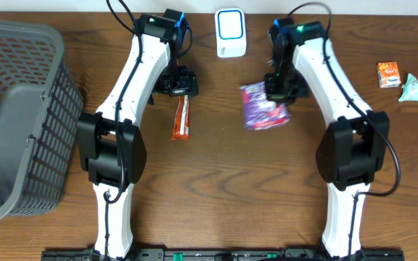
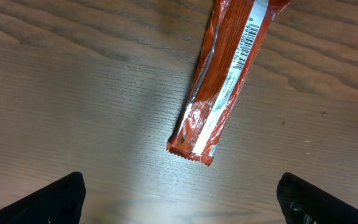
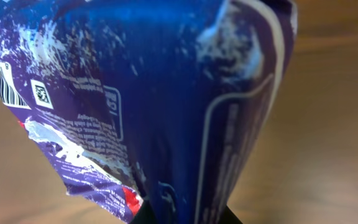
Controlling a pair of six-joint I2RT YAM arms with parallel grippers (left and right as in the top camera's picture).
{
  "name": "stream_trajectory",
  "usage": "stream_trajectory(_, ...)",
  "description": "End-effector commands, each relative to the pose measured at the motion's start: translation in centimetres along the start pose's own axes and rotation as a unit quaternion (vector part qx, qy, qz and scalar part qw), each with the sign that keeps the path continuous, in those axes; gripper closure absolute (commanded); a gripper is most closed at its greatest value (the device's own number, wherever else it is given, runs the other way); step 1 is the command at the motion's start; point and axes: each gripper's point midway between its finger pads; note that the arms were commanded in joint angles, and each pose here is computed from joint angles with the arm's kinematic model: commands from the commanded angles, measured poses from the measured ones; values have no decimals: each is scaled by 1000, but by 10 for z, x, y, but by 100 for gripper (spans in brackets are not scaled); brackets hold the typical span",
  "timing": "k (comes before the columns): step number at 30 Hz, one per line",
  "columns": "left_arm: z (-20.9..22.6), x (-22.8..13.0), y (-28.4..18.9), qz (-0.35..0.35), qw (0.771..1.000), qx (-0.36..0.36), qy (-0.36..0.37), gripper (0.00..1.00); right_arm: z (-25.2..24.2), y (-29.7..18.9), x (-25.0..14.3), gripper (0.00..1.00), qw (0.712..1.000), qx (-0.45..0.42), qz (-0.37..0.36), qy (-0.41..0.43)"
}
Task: Scan the item barcode
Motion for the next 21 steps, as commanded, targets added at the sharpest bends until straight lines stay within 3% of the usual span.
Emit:
stream_trajectory(1, 5, -1, 7, 9, 1000, 10, -7, 2, -66, -39, 23, 99, 970, -187, -119, 99)
stream_trajectory(12, 5, -1, 7, 9, 1000, 10, -7, 2, -108, -9, 5, 99, 930, -325, -117, 127)
stream_trajectory(16, 5, -1, 7, 9, 1000, 10, -7, 2, -100, 9, -2, 96, 935, -319, -105, 118)
stream_trajectory(21, 5, -1, 7, 9, 1000, 10, -7, 2, -68, 16, -6, 84, 948, -284, -105, 97)
Point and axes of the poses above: each gripper's point midway between its finger pads, its own y axis out along the fingers, its own z axis along the line the jaws close on, x = y × z, and after that the axes turned 4 degrees about y, right-handed
